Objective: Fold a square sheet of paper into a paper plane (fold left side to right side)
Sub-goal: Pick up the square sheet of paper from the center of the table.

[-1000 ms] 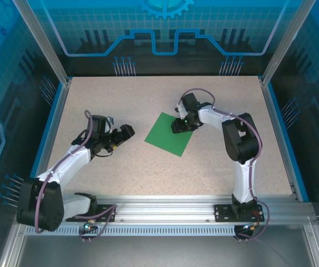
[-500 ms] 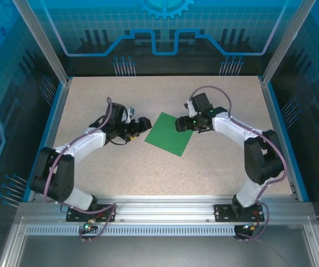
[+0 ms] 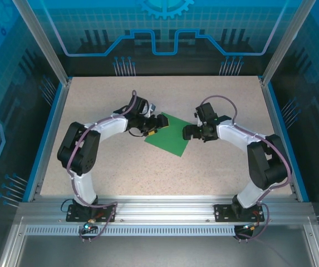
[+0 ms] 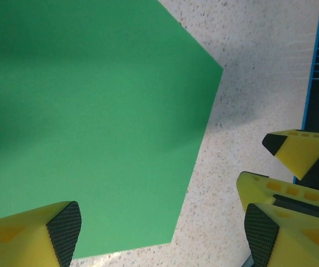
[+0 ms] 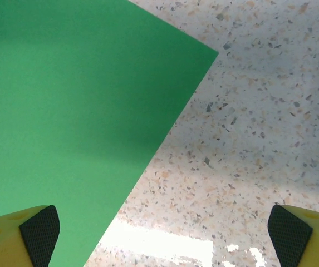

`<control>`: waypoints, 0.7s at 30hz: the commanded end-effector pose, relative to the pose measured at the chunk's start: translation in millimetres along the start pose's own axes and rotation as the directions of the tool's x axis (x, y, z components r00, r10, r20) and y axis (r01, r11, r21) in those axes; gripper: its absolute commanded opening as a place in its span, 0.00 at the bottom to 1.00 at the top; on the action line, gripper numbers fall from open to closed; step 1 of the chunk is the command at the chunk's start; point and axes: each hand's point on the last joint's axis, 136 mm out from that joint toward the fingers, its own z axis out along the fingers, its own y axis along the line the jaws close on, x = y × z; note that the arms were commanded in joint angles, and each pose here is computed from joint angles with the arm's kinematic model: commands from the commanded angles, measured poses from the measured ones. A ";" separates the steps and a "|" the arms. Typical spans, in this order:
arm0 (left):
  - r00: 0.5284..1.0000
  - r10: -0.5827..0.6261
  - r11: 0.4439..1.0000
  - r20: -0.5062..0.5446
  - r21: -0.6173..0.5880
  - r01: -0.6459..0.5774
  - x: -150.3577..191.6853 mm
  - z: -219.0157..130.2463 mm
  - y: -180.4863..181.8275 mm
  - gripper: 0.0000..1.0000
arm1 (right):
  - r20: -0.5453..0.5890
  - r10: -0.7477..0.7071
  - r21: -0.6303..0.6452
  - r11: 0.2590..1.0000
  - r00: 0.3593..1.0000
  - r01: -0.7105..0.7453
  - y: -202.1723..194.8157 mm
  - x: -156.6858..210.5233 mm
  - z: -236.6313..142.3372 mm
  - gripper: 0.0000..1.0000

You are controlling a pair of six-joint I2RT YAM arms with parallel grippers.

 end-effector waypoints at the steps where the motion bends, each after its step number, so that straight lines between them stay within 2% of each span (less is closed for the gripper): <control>1: 0.999 -0.009 0.999 -0.052 -0.054 0.006 8.6 8.6 13.2 0.80 | 0.025 0.014 0.020 1.000 1.000 -0.014 -1.9 -20.5 6.6 1.00; 11: 0.996 -0.047 0.991 -0.073 -0.127 0.038 24.6 14.3 39.5 0.80 | 0.021 -0.021 0.049 0.999 1.000 0.020 4.1 -54.8 31.6 1.00; 21: 0.993 -0.061 0.988 -0.101 -0.145 0.046 35.5 22.4 46.1 0.78 | -0.043 -0.013 0.016 1.000 0.999 0.014 12.6 -50.5 57.4 1.00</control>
